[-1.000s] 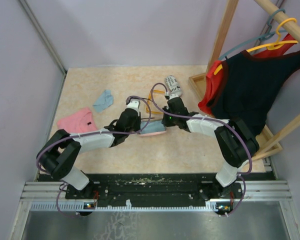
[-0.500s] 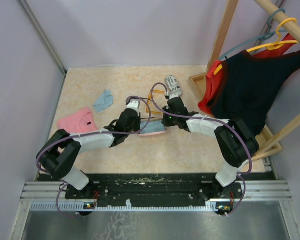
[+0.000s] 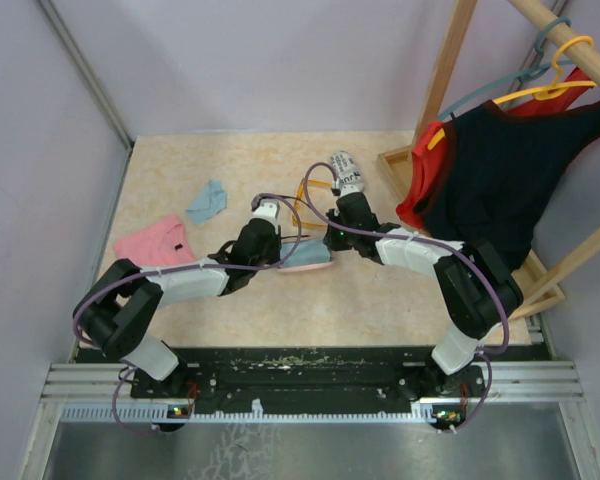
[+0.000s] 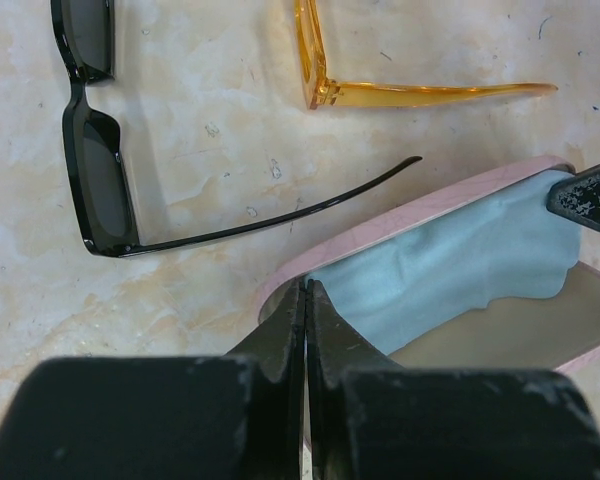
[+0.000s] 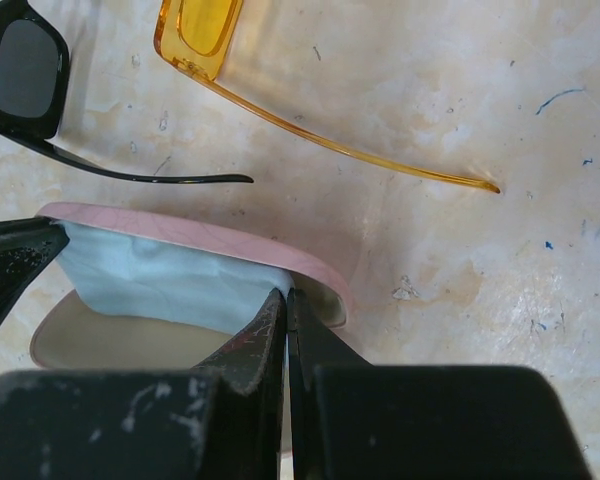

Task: Organize the sunglasses
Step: Place the glasses cleaning cloth in the sunglasses case.

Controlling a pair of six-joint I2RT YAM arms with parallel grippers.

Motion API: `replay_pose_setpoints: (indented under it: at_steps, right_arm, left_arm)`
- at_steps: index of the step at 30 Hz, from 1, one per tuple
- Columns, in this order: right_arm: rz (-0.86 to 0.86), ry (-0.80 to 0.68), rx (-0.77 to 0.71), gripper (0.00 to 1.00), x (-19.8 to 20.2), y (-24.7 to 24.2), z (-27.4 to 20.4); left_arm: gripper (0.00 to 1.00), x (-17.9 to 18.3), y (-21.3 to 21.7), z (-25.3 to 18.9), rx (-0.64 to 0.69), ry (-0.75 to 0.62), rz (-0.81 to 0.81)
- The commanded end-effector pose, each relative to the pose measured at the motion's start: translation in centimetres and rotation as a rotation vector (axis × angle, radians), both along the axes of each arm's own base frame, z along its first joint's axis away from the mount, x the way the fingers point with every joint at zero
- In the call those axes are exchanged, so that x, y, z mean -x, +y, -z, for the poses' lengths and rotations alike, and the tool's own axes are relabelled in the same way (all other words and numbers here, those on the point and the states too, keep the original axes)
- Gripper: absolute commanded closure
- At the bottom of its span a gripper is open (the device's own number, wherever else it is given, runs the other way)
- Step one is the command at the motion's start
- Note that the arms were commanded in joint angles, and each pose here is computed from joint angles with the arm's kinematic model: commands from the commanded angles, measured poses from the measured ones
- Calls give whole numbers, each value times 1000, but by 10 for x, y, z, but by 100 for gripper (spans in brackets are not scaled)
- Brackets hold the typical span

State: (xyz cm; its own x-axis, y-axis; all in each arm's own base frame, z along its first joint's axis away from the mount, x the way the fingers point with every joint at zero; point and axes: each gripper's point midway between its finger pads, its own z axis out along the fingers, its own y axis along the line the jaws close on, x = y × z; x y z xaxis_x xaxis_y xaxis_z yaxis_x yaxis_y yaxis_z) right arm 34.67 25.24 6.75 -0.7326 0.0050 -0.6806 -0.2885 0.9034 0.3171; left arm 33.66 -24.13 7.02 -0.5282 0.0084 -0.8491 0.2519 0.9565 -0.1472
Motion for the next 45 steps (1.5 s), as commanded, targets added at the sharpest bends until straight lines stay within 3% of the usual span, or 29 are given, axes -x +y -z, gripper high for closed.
replay_pose_setpoints:
  at_steps: [1,38,45]
  right_arm:
    - [23,-80,-33,100,-17,1,-24]
    - [41,-64,-8,100,-28,0,-11]
    - [40,-63,-10,90,-25,-1,-13]
  left_arm:
    - [99,-7,3,-4,11,-29,-21]
    - [99,-16,8,6,0,-27,-52]
    - [92,-17,9,5,0,-26,-63]
